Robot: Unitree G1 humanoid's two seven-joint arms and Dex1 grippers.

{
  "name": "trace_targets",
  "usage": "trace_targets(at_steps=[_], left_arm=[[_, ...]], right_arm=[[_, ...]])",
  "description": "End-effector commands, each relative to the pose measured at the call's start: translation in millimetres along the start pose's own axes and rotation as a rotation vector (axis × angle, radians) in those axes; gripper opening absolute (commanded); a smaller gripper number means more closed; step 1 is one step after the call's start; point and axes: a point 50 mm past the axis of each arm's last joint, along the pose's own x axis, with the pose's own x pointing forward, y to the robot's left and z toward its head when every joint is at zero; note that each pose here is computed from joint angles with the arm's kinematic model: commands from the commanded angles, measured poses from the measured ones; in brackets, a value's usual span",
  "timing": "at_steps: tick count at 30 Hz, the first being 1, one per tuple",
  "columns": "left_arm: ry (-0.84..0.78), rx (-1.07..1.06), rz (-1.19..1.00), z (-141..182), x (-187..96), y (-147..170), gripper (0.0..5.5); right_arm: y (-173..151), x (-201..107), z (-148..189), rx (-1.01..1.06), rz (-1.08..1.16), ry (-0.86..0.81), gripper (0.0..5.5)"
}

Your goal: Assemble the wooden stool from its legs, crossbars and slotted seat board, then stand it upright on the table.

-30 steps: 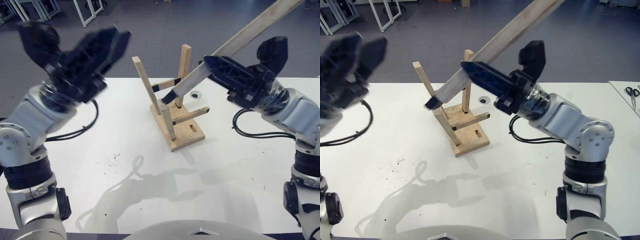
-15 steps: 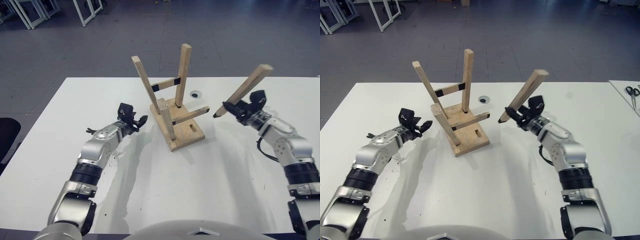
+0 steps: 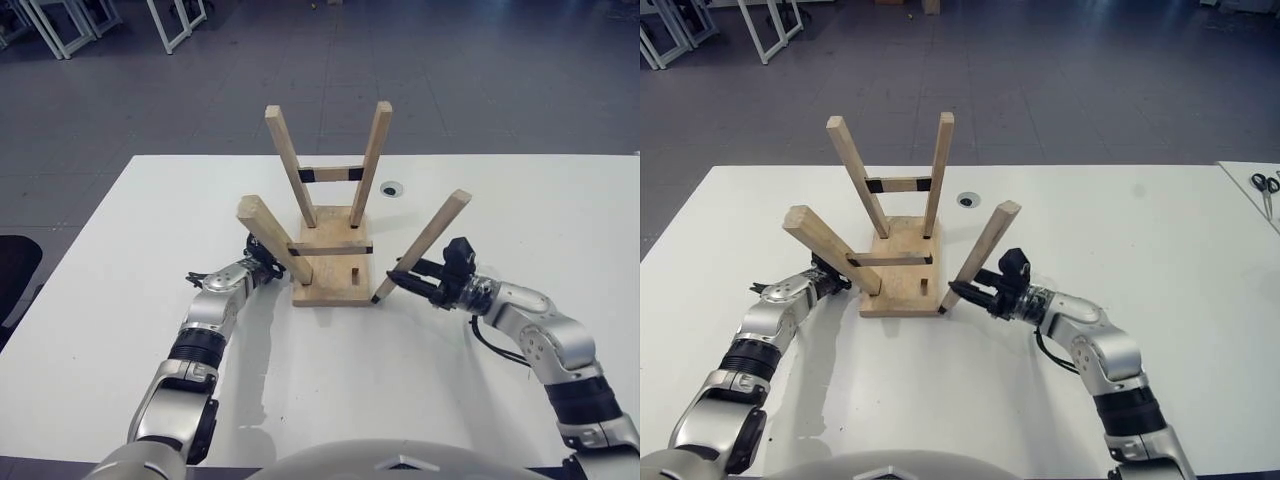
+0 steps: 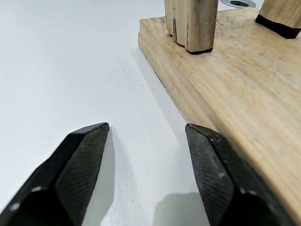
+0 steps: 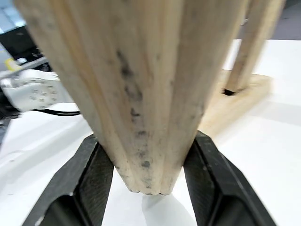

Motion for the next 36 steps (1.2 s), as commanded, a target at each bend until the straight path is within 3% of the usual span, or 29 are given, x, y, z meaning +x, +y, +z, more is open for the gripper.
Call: trace_targets(at_steps=[1, 8, 12, 18, 23, 31, 36], left_arm=[[0.064, 0.02, -0.086, -22.7, -2.2, -3.7, 3.01], [0.051, 0.094, -0.137, -18.4, 4.4, -1.2, 3.01], [0.05, 0.12, -0.133, -11.8, 10.4, -0.4, 3.01], [0.043, 0.129, -0.1, 4.9, 24.2, 3.1, 3.01], [0.028, 0.091, -0.126, 4.9, 30.2, -3.1, 3.01], [0.033, 0.088, -0.228, 1.1, 31.1, -10.2, 3.01], [0.044, 0.09, -0.228, -2.3, 29.3, -8.4, 3.01]], right_arm=[[10.5, 4.6, 11.1, -0.021, 0.044, -0.024, 2.04], [-5.2, -1.9, 47.9, -0.234, 0.045, -0.024, 2.04], [-27.0, -8.1, 45.7, -0.301, -0.043, 0.025, 2.04], [-42.4, 2.1, 11.0, -0.27, -0.089, 0.058, 2.04], [-37.6, 14.8, -8.4, -0.187, -0.064, 0.008, 2.04], [3.3, 15.6, -18.5, -0.113, 0.101, -0.012, 2.03], [9.0, 3.4, 13.8, -0.176, 0.085, -0.082, 2.03]])
